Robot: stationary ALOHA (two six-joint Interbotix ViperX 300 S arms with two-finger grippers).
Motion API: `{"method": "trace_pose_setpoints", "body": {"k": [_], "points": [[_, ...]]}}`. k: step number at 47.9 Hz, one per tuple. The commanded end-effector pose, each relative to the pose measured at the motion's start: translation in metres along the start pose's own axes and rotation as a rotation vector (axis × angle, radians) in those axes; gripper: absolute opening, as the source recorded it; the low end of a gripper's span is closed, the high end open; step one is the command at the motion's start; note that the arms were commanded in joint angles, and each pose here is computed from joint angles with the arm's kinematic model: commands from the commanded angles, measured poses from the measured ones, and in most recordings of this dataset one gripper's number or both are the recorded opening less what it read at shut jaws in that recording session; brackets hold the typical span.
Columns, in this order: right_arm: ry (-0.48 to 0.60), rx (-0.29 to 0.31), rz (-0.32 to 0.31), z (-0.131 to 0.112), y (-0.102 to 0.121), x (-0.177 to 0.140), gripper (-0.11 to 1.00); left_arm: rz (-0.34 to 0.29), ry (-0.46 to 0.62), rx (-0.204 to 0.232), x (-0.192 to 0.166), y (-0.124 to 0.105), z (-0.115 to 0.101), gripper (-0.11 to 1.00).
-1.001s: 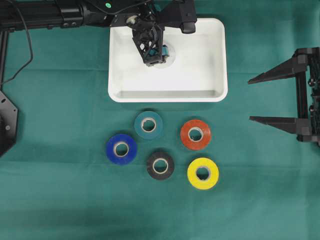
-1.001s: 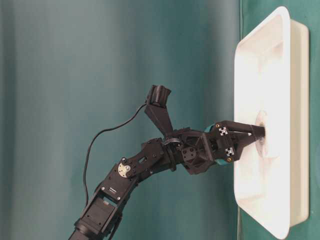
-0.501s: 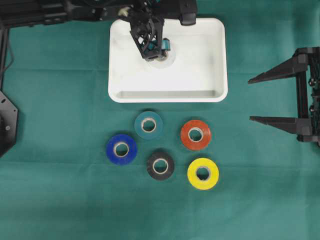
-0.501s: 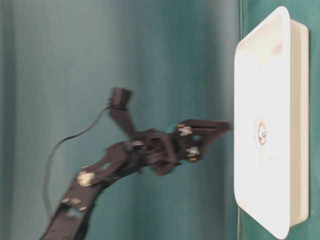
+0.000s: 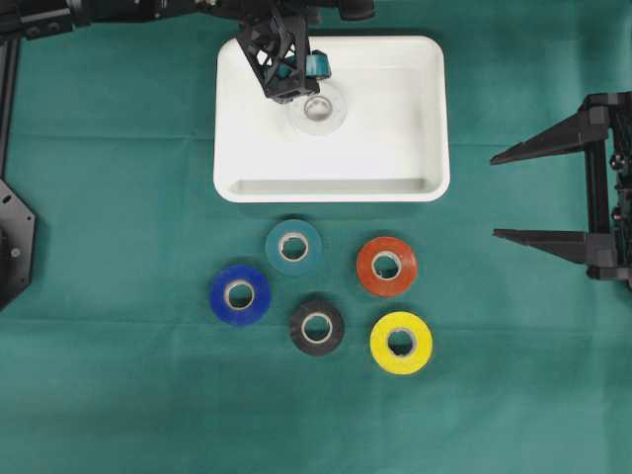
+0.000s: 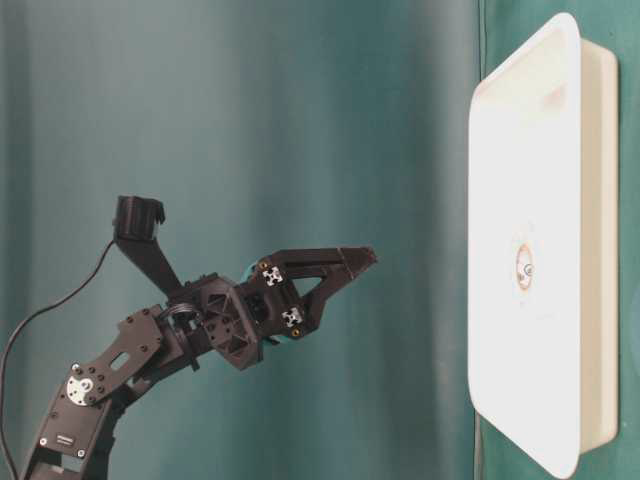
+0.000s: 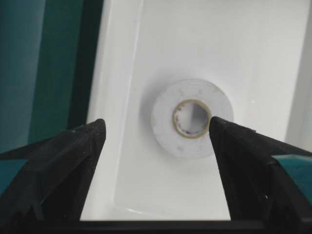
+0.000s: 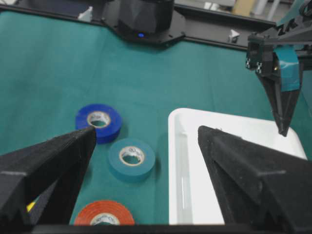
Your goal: Pick up the tape from a random location and place it into the white case.
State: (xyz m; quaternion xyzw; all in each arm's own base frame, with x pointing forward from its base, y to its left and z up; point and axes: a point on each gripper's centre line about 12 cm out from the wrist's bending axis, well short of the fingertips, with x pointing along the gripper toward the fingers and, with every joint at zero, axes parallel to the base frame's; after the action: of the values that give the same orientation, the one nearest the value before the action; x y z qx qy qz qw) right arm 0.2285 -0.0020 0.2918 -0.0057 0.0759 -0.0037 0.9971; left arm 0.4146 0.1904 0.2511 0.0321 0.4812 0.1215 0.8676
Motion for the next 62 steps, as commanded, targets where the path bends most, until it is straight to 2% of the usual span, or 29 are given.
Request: {"method": "trace_pose_setpoints", "body": {"k": [1, 7, 21, 24, 41, 54, 62], "points": [[-0.032, 0.0, -0.003, 0.013, -0.001, 0.001, 0.91, 0.008, -0.052, 0.011, -0.019, -0.003, 0.01, 0.82], [-0.034, 0.002, -0.005, 0.014, -0.001, 0.001, 0.91, -0.017, -0.055, 0.043, -0.02, -0.022, 0.013, 0.82], [-0.029, 0.005, -0.003, 0.013, -0.001, 0.001, 0.91, -0.105, -0.061, 0.163, -0.03, -0.089, 0.01, 0.82], [-0.026, 0.005, -0.003, 0.012, -0.001, 0.001, 0.91, -0.115, -0.063, 0.18, -0.032, -0.098, 0.009, 0.82], [-0.021, 0.011, -0.005, 0.013, -0.001, 0.0, 0.91, -0.118, -0.087, 0.184, -0.055, -0.1, -0.002, 0.82], [-0.023, 0.011, -0.005, 0.014, -0.001, -0.002, 0.91, -0.107, -0.246, 0.191, -0.106, -0.105, -0.01, 0.82], [-0.015, 0.011, -0.004, 0.014, -0.001, -0.003, 0.91, -0.097, -0.321, 0.159, -0.132, -0.103, -0.03, 0.82]]}}
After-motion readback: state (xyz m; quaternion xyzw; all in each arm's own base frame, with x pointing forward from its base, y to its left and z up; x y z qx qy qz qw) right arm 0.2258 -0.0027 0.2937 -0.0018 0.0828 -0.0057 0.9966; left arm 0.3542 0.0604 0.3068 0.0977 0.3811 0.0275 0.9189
